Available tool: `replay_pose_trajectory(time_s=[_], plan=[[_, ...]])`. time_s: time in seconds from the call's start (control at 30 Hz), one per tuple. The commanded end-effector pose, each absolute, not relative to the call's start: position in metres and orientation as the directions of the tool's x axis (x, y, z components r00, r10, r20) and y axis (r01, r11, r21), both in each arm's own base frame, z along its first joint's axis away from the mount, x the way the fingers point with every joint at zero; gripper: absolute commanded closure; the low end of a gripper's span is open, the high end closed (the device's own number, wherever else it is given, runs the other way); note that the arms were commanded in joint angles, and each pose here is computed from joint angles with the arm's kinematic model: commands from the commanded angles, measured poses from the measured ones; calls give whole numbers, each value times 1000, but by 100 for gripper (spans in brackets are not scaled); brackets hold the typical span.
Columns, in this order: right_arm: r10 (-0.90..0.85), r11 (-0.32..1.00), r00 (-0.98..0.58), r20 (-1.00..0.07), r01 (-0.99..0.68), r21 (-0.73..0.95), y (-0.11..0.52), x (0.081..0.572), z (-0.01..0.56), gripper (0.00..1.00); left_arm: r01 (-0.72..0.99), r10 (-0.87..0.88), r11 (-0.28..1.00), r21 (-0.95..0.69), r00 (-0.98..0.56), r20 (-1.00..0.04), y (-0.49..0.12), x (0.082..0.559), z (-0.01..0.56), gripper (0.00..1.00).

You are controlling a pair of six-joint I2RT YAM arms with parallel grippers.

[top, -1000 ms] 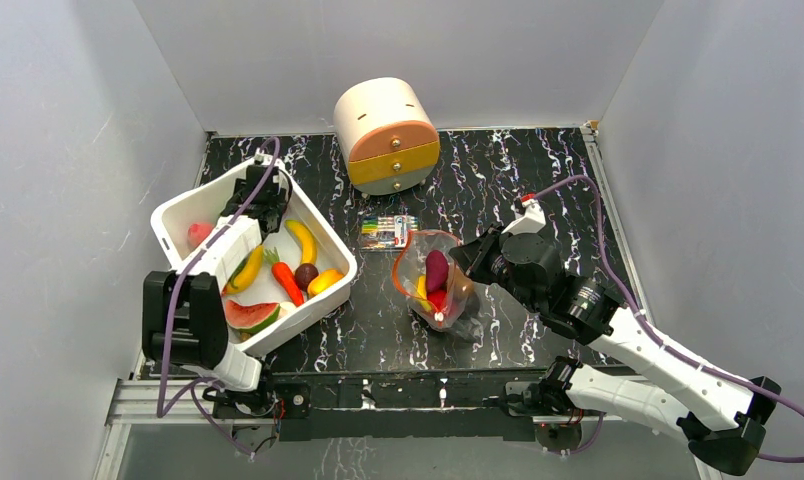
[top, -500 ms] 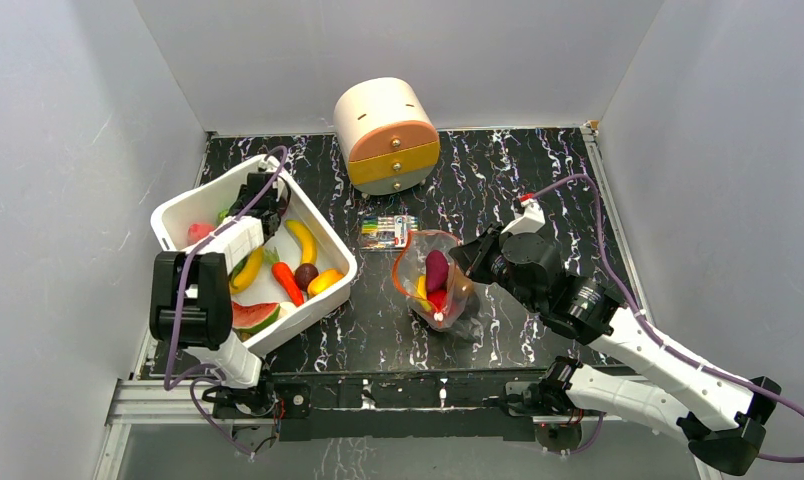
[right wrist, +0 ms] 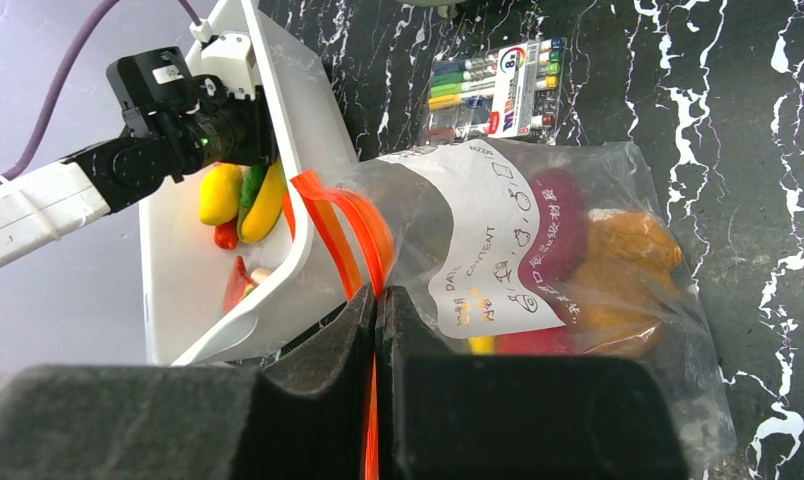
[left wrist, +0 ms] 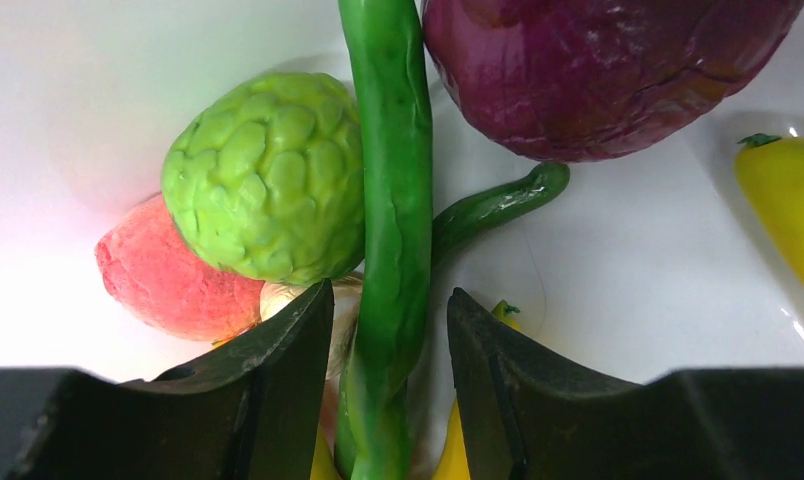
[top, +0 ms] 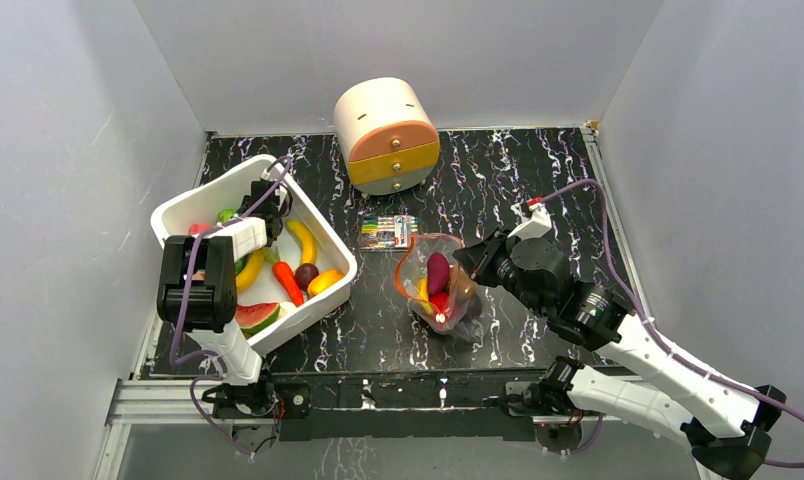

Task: Place the food in the zip-top bag and seal the zipper
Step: Pick up the fake vegetable from the bin.

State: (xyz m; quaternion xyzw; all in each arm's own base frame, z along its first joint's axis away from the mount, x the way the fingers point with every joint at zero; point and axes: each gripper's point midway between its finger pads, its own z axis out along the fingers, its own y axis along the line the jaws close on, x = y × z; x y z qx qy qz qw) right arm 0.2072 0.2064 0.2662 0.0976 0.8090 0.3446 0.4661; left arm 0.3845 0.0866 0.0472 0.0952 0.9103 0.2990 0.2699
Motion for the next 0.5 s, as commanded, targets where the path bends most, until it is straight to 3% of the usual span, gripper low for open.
replay_pose_trajectory(time_s=[0.0, 0.1, 0.27, 0.47], plan=[[535, 702, -504, -678, -181, 689, 206, 209, 285, 100, 4, 324, 799, 601, -846, -425, 90, 382, 45, 57], [536, 700, -506, -676, -181, 690, 206, 209, 285, 100, -1, 316, 802, 598, -848, -426, 90, 381, 45, 61], [537, 692, -517, -667, -184, 699, 208, 207, 284, 100, -39, 310, 806, 590, -822, -478, 87, 381, 66, 80], [529, 683, -538, -656, -188, 706, 212, 205, 280, 100, -100, 282, 828, 552, -777, -563, 80, 378, 99, 87]])
